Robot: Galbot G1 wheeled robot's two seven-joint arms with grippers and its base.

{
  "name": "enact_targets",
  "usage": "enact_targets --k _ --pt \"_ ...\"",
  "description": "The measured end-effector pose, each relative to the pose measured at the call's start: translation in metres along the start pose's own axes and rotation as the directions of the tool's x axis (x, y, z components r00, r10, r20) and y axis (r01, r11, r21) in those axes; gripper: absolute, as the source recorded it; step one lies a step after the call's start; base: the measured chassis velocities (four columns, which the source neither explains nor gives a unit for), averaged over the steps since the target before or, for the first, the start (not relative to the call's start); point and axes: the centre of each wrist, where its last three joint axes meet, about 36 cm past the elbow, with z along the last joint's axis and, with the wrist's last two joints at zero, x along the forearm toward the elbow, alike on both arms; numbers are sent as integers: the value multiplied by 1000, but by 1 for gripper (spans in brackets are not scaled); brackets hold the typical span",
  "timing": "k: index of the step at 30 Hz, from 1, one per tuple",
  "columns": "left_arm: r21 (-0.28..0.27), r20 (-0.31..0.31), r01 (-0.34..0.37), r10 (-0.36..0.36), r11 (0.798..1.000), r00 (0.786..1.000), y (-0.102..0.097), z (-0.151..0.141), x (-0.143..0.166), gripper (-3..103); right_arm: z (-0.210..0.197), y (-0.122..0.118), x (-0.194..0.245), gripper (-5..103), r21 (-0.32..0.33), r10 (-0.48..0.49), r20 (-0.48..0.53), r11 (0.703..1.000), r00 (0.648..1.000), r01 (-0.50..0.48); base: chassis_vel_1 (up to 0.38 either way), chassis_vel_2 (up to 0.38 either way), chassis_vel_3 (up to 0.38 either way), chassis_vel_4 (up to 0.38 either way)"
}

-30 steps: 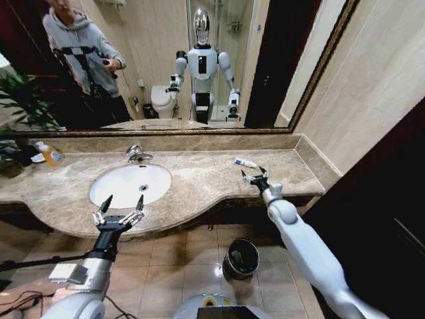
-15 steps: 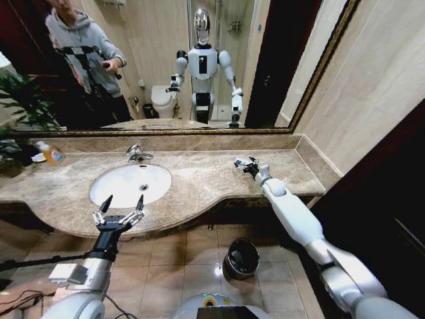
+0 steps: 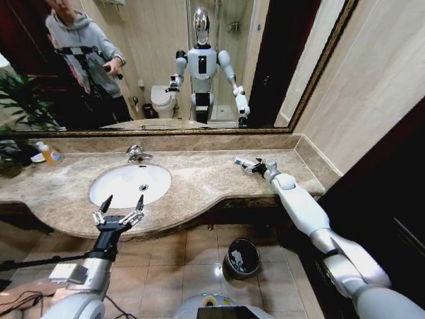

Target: Pick up the trash from the sink and place it in the trash bin.

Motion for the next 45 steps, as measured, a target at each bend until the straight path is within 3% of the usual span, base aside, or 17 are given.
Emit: enact_targets --k 3,12,14,25,27,32,45 --pt "0 0 0 0 1000 1000 0 0 0 100 4 0 2 102 -10 5 -3 1000 1000 -5 0 0 0 0" --pt "0 0 0 0 1000 1000 0 0 0 100 8 6 5 76 -20 15 -4 1000 1000 -15 0 0 0 0" --pt "0 0 0 0 1000 1000 0 0 0 100 8 8 6 76 -23 15 -3 1000 1000 -15 0 0 0 0" --pt "0 0 0 0 1000 1000 0 0 0 100 10 16 8 40 -48 19 0 999 1000 -19 0 0 0 0" --pt "0 0 0 0 1000 1000 0 0 0 100 10 16 8 40 -53 20 0 998 1000 -20 0 0 0 0" --pt "0 0 0 0 1000 1000 0 0 0 100 9 21 13 26 -85 38 6 996 999 -37 0 0 0 0" --pt "0 0 0 0 1000 1000 0 0 0 100 0 36 61 25 -96 101 101 991 990 -91 0 0 0 0"
